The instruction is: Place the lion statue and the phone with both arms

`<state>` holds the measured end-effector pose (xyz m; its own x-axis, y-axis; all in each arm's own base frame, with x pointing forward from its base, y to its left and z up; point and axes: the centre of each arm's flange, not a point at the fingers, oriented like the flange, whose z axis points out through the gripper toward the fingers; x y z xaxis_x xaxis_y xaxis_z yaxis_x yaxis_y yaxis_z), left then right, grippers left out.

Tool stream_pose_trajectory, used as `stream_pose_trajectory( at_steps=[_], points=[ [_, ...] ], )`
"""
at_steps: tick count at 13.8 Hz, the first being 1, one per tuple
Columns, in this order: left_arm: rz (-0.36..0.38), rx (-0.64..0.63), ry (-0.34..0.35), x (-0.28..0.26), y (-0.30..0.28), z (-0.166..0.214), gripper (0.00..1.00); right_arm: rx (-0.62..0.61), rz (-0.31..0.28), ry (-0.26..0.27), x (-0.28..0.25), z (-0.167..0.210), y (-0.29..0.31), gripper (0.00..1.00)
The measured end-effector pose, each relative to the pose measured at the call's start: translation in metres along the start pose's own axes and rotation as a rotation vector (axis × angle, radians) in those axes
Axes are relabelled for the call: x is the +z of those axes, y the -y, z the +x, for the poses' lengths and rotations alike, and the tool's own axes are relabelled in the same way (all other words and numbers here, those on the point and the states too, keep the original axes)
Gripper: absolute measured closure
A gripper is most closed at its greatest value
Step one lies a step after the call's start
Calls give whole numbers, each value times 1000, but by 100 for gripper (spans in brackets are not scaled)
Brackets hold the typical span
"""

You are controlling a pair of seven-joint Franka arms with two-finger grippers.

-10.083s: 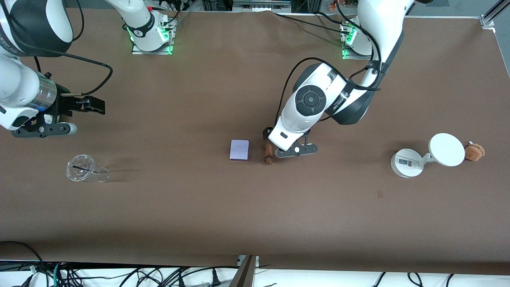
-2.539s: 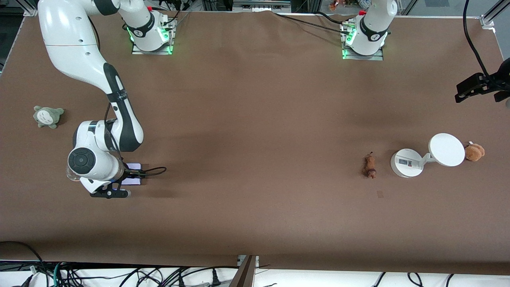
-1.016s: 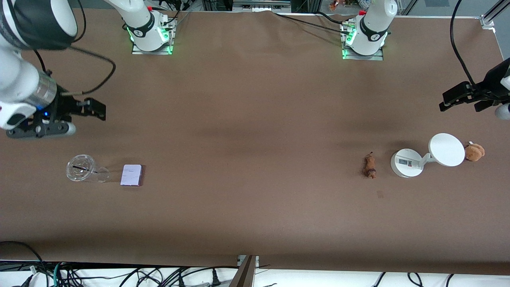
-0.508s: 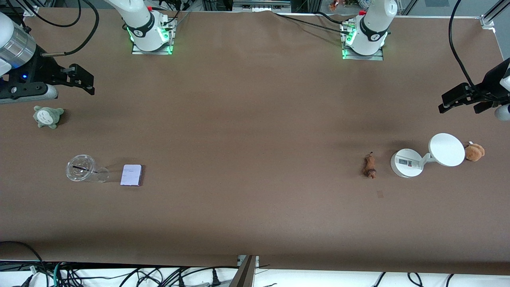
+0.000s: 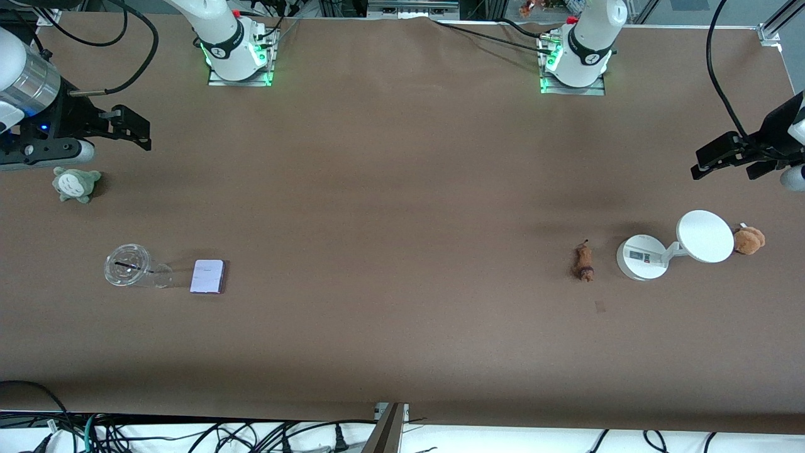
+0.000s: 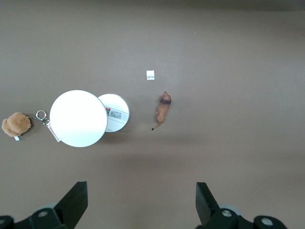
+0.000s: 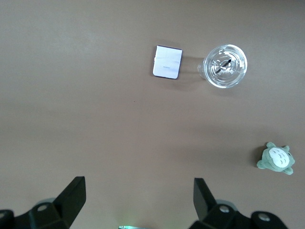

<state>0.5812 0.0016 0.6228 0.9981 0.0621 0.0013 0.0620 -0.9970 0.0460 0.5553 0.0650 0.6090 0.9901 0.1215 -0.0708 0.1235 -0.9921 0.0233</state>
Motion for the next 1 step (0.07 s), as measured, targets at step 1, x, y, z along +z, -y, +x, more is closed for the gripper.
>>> stream_pose_trajectory(
  at_steps=[1],
  points=[
    [0, -1, 0, 0, 0, 0, 0, 0, 0, 0, 0, 0, 0, 0]
  ],
)
